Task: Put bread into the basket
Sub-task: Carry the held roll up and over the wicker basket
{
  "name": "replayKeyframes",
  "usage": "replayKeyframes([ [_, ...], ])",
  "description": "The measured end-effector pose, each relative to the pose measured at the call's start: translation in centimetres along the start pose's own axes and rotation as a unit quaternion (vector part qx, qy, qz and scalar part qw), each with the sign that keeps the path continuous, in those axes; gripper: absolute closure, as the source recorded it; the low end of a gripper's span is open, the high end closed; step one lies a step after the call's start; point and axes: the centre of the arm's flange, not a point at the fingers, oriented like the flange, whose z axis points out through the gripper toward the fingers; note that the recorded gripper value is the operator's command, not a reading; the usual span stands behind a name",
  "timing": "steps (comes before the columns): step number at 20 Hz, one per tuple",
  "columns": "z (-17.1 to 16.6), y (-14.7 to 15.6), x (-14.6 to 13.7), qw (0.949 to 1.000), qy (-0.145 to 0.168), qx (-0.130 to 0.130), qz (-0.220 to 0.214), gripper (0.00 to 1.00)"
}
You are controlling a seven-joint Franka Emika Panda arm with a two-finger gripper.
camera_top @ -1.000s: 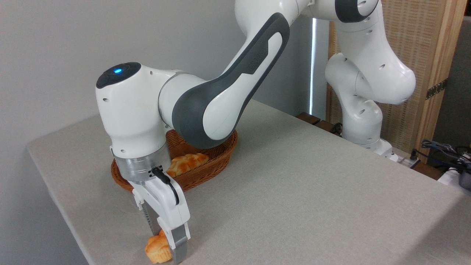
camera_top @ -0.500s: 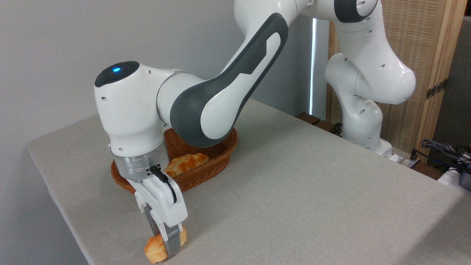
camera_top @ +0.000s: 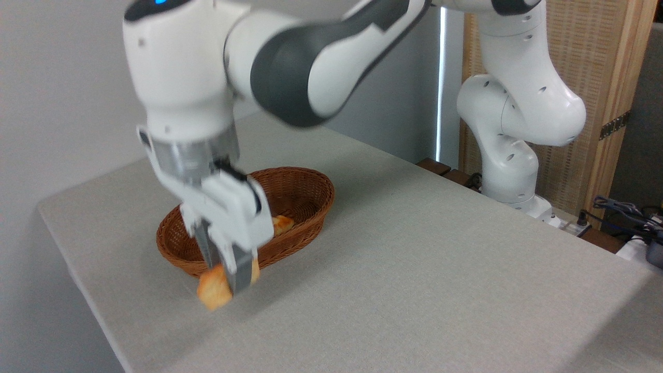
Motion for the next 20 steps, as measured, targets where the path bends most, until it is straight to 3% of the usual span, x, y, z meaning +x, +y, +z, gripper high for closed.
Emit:
replayKeyframes([
  [2, -3.5, 2.1, -0.6, 0.9999, 0.005, -0.014, 0.005, 0.67],
  [5, -6.3, 7.7, 0.3, 0.9983, -0.004, -0.037, 0.045, 0.63],
  [9, -4.4, 15.2, 2.4, 0.9926, -0.031, -0.06, 0.101, 0.62],
  [13, -0.7, 20.9, 2.4, 0.9845, -0.07, -0.078, 0.14, 0.57],
  [18, 3.8, 26.9, 2.3, 0.9747, -0.097, -0.082, 0.184, 0.19],
  [20, 5.9, 27.7, 2.3, 0.9745, -0.092, -0.076, 0.19, 0.12],
])
